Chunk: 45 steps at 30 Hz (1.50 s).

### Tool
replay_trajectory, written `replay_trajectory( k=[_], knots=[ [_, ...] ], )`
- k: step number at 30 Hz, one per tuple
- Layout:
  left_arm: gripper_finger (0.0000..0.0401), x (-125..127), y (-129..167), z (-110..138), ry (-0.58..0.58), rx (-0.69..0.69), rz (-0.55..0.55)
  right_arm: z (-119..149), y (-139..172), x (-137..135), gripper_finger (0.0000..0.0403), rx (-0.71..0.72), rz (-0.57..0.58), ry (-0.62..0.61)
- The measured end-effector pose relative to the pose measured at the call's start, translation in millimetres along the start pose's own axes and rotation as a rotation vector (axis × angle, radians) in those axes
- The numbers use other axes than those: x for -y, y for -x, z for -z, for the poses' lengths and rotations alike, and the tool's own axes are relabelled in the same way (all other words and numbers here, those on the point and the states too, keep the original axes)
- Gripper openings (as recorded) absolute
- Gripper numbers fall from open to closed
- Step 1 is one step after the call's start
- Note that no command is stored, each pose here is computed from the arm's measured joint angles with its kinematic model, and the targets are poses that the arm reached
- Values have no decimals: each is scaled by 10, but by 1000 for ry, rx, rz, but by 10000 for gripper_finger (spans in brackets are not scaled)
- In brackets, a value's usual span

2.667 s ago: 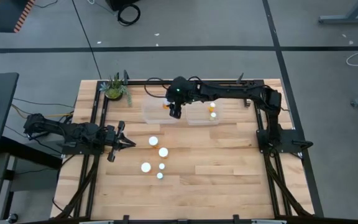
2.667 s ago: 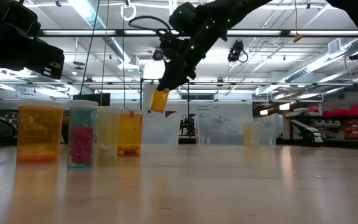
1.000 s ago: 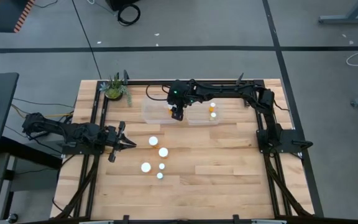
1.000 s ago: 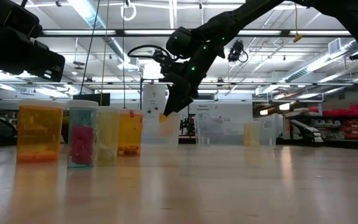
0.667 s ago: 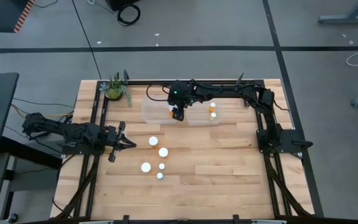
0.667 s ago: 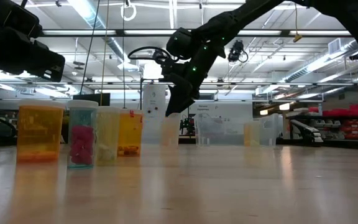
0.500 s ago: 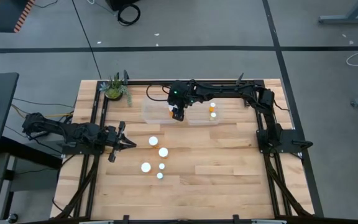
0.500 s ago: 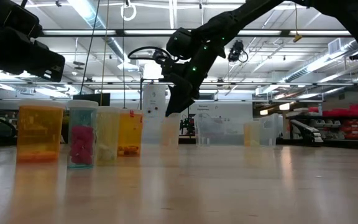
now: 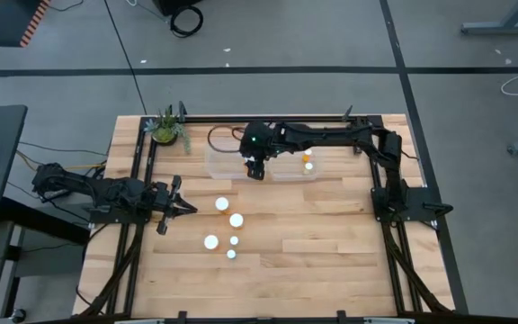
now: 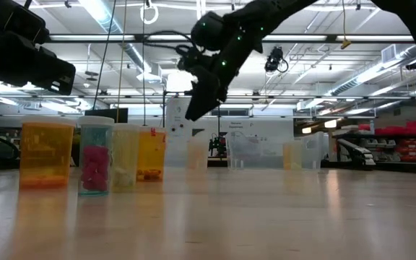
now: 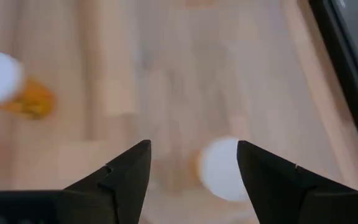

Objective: Pick and place medicine bottles into bin by pill shape (circle, oval)
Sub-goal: Put the large orange pill bottle into the left transparent bin

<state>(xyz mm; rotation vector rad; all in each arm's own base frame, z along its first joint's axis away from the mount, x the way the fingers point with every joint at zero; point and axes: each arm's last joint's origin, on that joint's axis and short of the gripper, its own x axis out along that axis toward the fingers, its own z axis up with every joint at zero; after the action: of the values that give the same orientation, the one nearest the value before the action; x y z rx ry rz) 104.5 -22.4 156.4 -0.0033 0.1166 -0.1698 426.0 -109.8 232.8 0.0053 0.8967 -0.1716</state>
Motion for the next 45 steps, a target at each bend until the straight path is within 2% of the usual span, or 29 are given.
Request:
replay_trajectory(
  k=[6, 9, 14, 20, 28, 33, 39, 43, 45],
  knots=[
    [37, 0, 0, 1, 0, -2, 0, -90, 35, -461, 246, 34, -64, 92],
    [39, 0, 0, 1, 0, -2, 0, -74, 60, -650, 245, 11, -53, 116],
    [32, 0, 0, 1, 0, -2, 0, -37, 337, -907, 245, -46, -14, 160],
    [29, 0, 0, 0, 0, 0, 0, -81, 714, -1170, 245, 14, -46, 163],
    [40, 0, 0, 1, 0, -1, 0, 15, 840, -1680, 245, 13, -123, 224],
    [36, 0, 0, -2, -5, 2, -1, 113, 935, -1995, 244, 14, -103, 299],
    [28, 2, 1, -37, 115, 38, 4, 353, 859, -2175, 244, -32, -70, 362],
    [32, 3, 1, -45, 209, 46, 7, 550, 679, -2192, 244, -40, -69, 373],
    [36, 2, 1, -43, 211, 44, 7, 634, 603, -2184, 244, -38, -69, 388]
  ],
)
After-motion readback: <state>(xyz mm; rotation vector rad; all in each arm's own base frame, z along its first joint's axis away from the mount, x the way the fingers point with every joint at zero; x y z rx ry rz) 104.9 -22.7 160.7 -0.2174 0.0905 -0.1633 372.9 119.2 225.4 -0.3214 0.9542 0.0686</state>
